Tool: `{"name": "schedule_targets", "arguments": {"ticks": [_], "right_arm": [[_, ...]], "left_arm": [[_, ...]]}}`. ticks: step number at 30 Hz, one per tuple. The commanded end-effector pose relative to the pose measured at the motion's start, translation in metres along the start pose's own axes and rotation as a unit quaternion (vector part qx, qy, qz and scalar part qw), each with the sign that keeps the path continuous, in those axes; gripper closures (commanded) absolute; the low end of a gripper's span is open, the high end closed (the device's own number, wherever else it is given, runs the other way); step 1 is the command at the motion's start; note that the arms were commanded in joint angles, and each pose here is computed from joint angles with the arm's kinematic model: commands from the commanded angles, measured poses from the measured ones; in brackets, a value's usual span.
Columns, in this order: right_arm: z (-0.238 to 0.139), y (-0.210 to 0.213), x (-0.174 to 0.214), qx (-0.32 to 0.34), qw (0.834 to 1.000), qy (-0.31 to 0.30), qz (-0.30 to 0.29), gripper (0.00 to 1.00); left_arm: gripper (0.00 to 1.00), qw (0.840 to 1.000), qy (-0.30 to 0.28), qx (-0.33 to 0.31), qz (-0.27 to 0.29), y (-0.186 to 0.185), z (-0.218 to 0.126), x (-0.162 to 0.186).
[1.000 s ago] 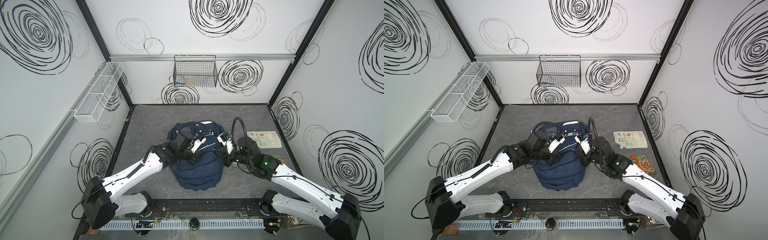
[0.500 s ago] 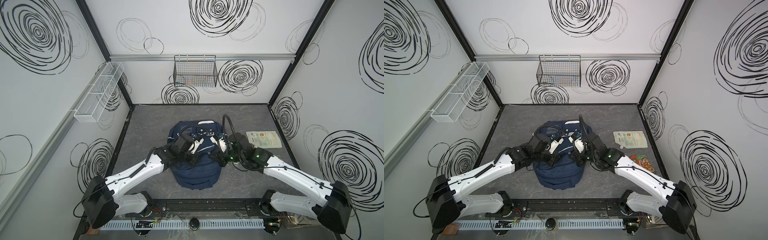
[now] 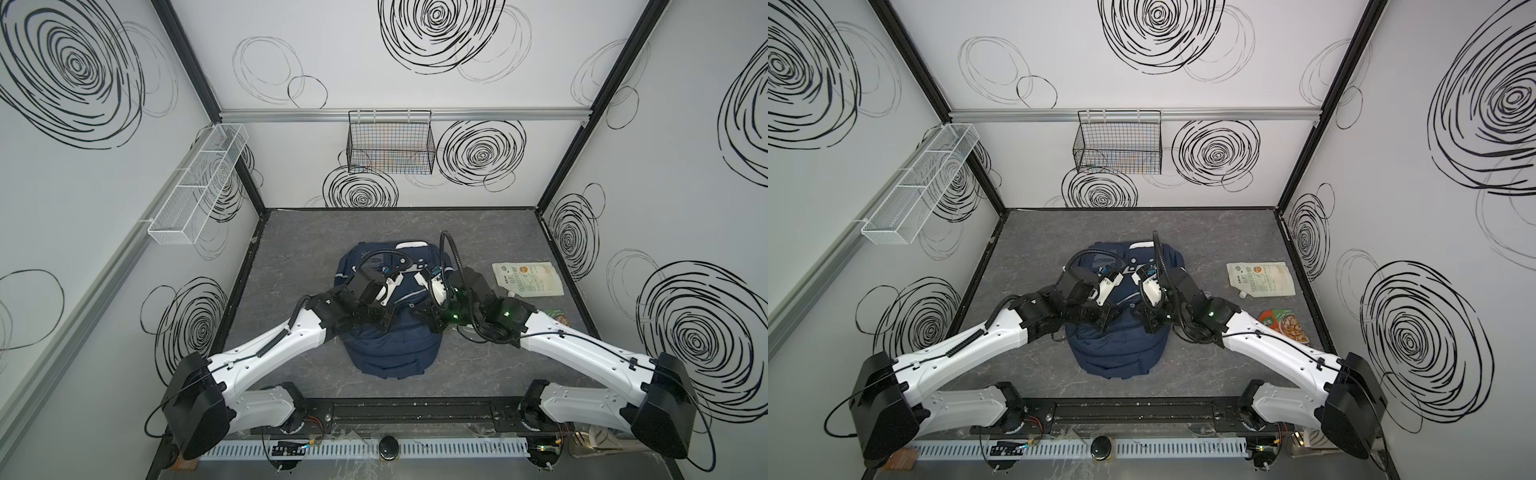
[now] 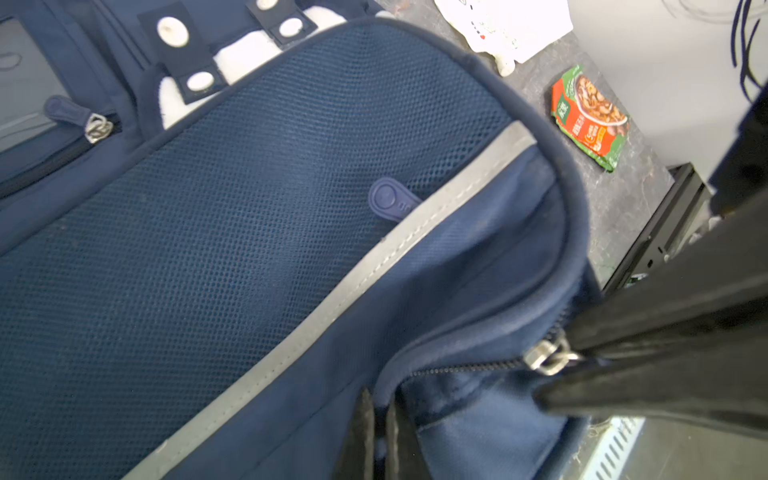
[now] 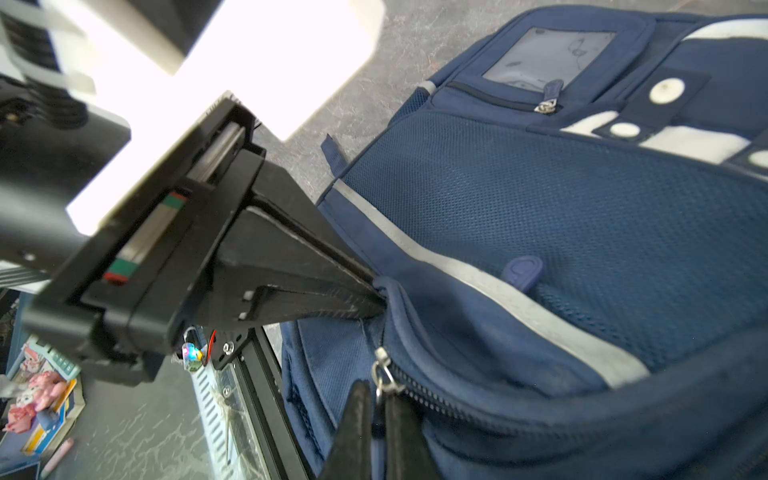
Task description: Pack the student bag
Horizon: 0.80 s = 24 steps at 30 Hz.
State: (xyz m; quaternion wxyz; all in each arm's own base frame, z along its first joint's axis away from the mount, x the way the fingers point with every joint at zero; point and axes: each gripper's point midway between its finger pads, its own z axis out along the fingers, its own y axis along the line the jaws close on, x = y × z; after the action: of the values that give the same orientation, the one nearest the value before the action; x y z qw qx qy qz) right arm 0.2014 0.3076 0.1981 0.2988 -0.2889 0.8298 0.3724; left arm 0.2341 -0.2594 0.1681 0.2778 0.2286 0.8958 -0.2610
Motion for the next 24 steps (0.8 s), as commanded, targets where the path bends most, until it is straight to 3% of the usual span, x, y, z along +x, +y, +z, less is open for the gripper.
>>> {"name": "schedule_targets", "arguments": {"ticks": [1,6,18,21,24], "right_arm": [[-0.002,0.067,-0.030,-0.130,0.987,-0.066,-0.067,0.97],[-0.005,0.038,-0.030,-0.062,0.992,-0.064,-0.094,0.97],[0.004,-0.006,-0.054,-0.026,0.988,-0.065,-0.141,0.98],[0.013,-0.009,-0.063,-0.022,0.983,-0.071,-0.167,0.98],[0.022,-0.021,-0.071,-0.003,0.977,-0.068,-0.200,0.98]], "left_arm": [[1.00,0.977,-0.184,0.106,0.005,-0.051,-0.045,-0.093],[1.00,0.970,-0.217,0.106,-0.033,-0.034,-0.074,-0.103],[1.00,0.964,-0.231,0.105,-0.075,-0.030,-0.102,-0.105],[1.00,0.963,-0.232,0.097,-0.095,-0.022,-0.093,-0.100],[1.00,0.964,-0.212,0.106,-0.121,-0.016,-0.062,-0.094]]}}
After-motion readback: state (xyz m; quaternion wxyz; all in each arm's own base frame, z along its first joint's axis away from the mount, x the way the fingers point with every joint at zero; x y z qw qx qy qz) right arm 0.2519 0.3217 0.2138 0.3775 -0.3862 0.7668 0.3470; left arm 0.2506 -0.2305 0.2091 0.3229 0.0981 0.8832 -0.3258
